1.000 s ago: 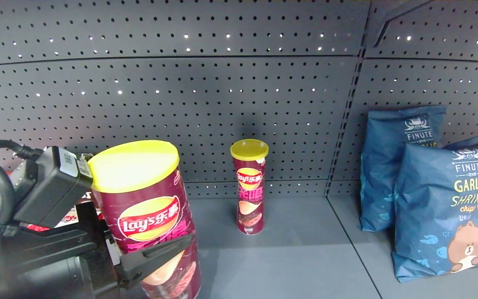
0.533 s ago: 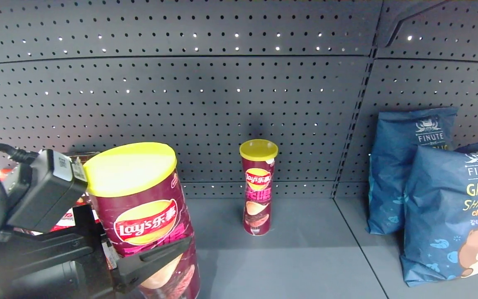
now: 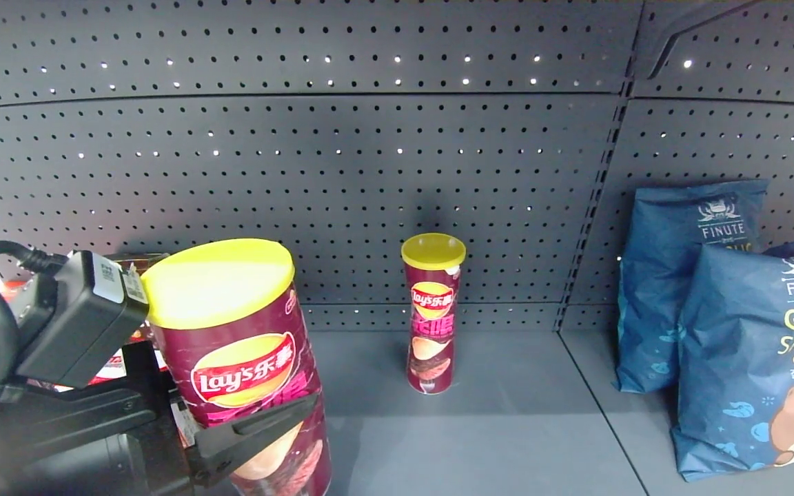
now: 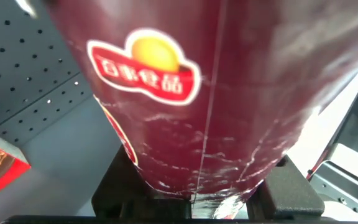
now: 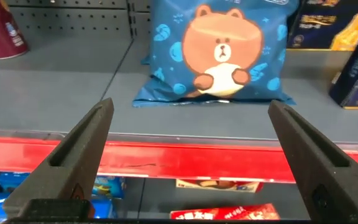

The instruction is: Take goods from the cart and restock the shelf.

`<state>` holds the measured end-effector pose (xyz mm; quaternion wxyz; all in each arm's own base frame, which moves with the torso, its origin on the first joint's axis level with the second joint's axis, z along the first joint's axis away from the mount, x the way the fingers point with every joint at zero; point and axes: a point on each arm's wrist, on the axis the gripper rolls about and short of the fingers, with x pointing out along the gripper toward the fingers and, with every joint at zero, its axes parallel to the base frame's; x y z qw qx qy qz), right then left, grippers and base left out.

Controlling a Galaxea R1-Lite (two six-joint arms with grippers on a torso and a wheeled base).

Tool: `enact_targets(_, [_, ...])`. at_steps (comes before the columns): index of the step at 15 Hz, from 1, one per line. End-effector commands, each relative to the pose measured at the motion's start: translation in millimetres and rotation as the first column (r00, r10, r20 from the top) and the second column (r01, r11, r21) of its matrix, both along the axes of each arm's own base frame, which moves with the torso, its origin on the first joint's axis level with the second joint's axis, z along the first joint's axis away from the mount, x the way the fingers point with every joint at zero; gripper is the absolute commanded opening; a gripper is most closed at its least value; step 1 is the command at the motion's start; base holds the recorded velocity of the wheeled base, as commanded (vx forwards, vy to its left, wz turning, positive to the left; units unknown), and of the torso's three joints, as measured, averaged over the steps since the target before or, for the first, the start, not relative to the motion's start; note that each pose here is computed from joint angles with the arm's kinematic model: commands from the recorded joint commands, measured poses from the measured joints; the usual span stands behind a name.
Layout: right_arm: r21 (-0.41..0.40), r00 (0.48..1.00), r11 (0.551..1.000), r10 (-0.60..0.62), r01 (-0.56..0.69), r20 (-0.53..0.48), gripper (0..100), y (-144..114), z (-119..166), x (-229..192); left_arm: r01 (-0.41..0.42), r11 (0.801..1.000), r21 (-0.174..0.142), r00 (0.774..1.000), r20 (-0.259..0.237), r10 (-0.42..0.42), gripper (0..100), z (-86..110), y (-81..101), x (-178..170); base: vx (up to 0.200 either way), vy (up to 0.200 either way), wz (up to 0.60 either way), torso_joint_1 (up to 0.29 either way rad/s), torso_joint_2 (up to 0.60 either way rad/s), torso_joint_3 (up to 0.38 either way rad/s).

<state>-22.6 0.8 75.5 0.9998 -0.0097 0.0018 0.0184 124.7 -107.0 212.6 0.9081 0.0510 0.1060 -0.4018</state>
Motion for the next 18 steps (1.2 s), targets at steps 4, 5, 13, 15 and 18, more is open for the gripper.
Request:
enact_targets(4, [0.125, 0.994, 0.986, 0.105, -0.107, 0.021, 100, 1.6, 110.6, 19.8, -0.001, 1.0, -0.001, 1.0, 0.002, 0.001, 0, 1.0, -1.0, 1.6, 0.0, 0.0, 0.0, 0.0, 0.0, 0.0])
enact_targets(5, [0.068, 0.979, 0.976, 0.202, -0.205, 0.039, 100, 2.9, 114.4, 17.7, -0.001, 1.0, -0.003, 1.0, 0.004, 0.001, 0, 1.6, -1.1, 1.7, 0.0, 0.0, 0.0, 0.0, 0.0, 0.0])
enact_targets(13, [-0.104, 0.837, 0.837, 0.515, -0.537, -0.183, 100, 33.6, 146.5, 112.4, -0.034, 0.999, 0.003, 0.999, 0.009, 0.034, 0, 2.1, -0.8, 2.2, 0.0, 0.0, 0.0, 0.0, 0.0, 0.0])
enact_targets(15, [-0.154, 0.79, 0.781, 0.567, -0.605, -0.233, 100, 50.3, 151.8, 134.4, -0.038, 0.999, 0.003, 0.999, 0.006, 0.038, 0, 1.7, -0.5, 2.3, 0.0, 0.0, 0.0, 0.0, 0.0, 0.0])
enact_targets(18, [-0.149, 0.708, 0.7, 0.648, -0.699, -0.281, 100, 85.7, 161.3, 162.6, -0.036, 0.999, 0.002, 0.999, 0.006, 0.036, 0, 2.0, -0.6, 2.3, 0.0, 0.0, 0.0, 0.0, 0.0, 0.0])
